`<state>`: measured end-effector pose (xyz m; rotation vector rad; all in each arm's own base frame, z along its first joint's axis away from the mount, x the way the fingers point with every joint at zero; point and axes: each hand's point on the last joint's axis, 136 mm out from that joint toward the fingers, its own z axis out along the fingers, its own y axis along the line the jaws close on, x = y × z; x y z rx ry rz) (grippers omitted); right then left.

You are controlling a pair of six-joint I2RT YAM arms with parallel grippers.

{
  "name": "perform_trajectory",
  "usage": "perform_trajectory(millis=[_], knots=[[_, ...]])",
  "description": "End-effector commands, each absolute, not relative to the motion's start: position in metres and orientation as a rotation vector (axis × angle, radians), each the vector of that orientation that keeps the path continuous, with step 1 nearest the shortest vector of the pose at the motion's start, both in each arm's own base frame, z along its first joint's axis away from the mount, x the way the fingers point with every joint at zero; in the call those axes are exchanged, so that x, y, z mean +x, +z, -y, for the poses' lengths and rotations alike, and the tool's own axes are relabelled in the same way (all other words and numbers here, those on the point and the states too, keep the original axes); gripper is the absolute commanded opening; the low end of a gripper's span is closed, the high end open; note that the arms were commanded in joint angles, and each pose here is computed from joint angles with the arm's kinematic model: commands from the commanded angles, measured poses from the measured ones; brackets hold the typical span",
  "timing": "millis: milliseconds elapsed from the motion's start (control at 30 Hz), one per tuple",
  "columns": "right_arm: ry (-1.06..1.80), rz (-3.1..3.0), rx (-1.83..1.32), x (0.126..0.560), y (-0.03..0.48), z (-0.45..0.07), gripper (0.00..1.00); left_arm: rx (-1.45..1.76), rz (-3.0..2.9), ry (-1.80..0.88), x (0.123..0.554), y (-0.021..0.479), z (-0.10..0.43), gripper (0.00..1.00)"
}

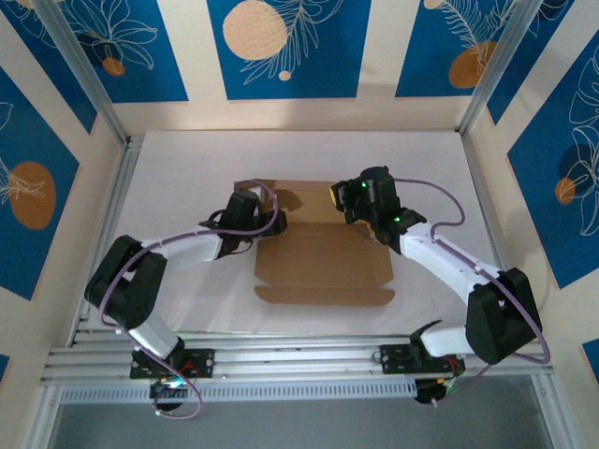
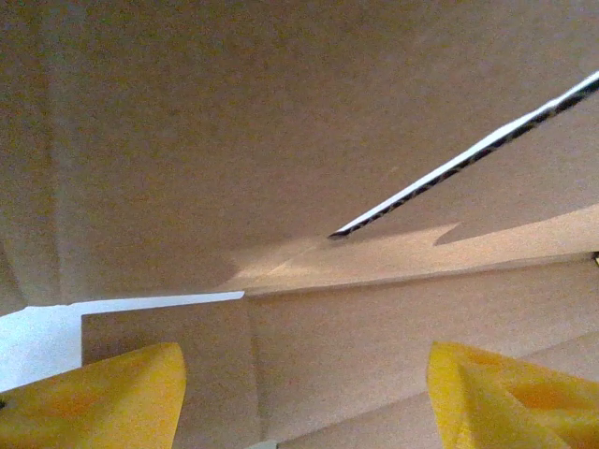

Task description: Fold the paper box

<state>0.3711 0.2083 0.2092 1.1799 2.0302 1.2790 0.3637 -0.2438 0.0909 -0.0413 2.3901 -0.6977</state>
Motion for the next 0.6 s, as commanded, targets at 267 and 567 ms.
perform_trajectory(millis=[267, 567], knots=[[1.321, -1.983, 1.136, 0.371, 0.227, -0.213, 0.08, -0.010, -2.441, -0.501, 0.364, 0.085, 0.224, 0.72], [1.326, -1.987, 1.121, 0.369, 0.229, -0.216, 0.08, 0.002, -2.477, -0.429, 0.362, 0.077, 0.216, 0.73]])
